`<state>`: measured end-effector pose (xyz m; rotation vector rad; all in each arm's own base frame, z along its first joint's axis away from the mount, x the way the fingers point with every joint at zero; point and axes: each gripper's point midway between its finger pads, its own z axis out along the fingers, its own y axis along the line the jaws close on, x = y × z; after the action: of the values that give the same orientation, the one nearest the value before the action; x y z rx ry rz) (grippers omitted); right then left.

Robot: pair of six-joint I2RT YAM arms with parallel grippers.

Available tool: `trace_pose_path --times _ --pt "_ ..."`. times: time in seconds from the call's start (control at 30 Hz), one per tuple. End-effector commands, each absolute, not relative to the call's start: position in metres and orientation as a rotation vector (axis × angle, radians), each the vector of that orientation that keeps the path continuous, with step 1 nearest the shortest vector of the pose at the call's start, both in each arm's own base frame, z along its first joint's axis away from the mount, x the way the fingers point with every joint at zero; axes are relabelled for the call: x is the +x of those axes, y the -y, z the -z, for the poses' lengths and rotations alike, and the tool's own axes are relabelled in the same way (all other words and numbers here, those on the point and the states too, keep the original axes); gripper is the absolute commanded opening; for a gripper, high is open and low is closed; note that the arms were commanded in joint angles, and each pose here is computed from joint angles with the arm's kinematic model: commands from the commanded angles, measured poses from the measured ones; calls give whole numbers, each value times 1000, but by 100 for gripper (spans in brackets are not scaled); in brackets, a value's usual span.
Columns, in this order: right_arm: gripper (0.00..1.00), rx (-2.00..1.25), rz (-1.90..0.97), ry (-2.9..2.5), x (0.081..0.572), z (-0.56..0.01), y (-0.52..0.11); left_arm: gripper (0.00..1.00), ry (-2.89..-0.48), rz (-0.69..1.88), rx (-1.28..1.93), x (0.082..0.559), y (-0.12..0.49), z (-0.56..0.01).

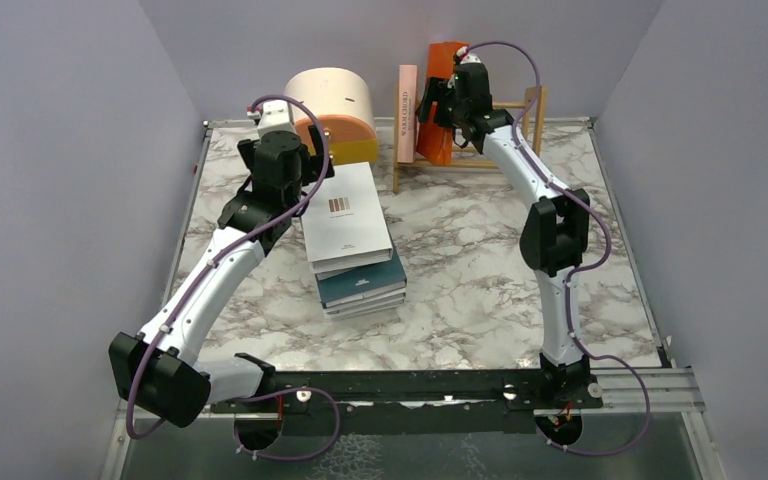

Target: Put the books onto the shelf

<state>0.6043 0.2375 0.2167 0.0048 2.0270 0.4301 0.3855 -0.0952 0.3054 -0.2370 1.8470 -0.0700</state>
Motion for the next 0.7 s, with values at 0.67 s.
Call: trace_pose_path --times 0.67 --pt "74 -75 -937 -1863 562 -277 -298 99 -1819 102 -246 382 91 -312"
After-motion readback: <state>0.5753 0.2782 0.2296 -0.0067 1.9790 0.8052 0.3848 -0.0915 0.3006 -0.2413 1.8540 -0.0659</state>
